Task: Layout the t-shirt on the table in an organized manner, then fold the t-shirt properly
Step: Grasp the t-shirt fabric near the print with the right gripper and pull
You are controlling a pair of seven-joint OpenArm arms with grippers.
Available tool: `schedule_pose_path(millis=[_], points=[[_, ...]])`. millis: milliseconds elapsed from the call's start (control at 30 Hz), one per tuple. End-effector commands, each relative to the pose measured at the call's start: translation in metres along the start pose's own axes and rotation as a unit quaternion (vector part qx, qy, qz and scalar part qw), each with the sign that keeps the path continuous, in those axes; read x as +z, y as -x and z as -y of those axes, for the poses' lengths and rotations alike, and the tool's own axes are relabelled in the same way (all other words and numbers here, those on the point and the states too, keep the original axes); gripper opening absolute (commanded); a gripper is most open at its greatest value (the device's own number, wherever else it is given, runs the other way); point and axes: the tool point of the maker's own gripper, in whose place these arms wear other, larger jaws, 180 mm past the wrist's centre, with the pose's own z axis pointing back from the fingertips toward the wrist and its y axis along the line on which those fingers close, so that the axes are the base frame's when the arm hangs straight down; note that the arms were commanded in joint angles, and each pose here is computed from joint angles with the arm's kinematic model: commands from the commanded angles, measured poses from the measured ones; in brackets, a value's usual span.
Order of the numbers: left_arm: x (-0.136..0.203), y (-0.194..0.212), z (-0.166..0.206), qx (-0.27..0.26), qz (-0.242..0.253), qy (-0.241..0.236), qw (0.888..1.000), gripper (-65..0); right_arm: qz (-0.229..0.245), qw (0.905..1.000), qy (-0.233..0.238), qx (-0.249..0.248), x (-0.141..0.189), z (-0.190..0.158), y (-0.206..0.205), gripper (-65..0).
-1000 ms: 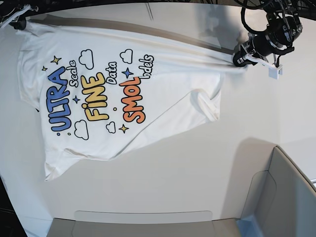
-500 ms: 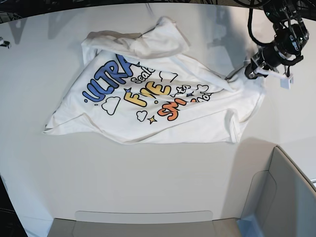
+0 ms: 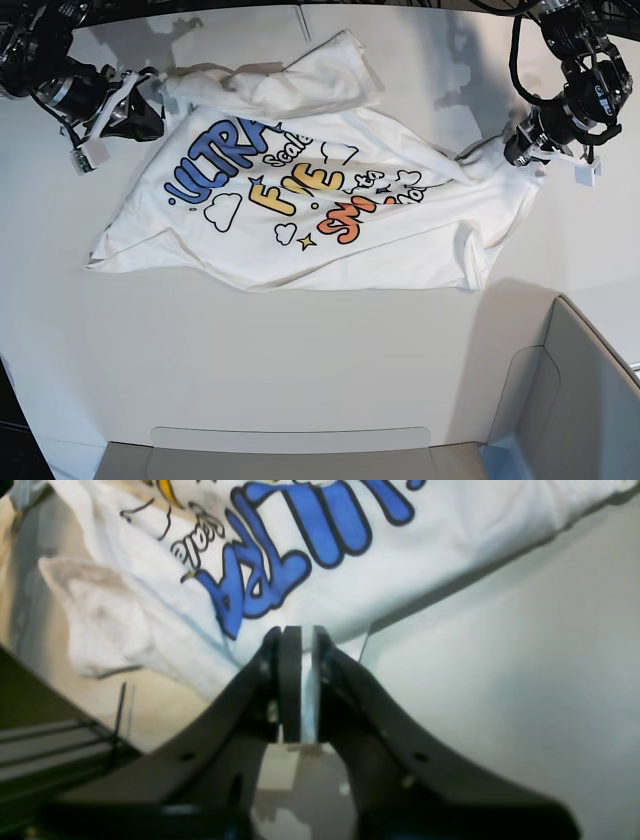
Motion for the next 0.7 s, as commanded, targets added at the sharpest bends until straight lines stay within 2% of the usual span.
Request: schedule_pose_path(millis=[0, 167, 300, 400, 500, 667], points=[[0.005, -0.006, 0.004, -0.008, 0.007, 0.005, 1.000, -65.0, 0.009, 0.9998, 0.000, 0.016, -0.001, -0.003, -0.007, -58.2], [0.004, -0.005, 0.003, -0.008, 0.005, 0.005, 1.000, -65.0, -0.049, 0.9943, -0.059, 0.073, -0.042, -0.052, 0.004, -53.5], [0.003, -0.004, 0.002, -0.004, 0.002, 0.005, 1.000, -65.0, -0.105, 0.9854, -0.066, 0.117, -0.073, -0.077, 0.018, -53.1], [0.003, -0.002, 0.001, -0.003, -0.003, 0.005, 1.000, -65.0, -0.140, 0.9814, -0.024, 0.129, -0.094, -0.064, 0.020, -53.1], [0.003, -0.001, 0.001, -0.003, -0.004, 0.005, 1.000, -65.0, -0.154, 0.9789, 0.042, 0.128, -0.097, -0.037, 0.012, -53.2], [0.004, 0.005, -0.005, 0.000, -0.011, -0.001, 1.000, -65.0, -0.151, 0.9610, 0.170, 0.158, -0.083, 0.017, -0.032, -53.2]])
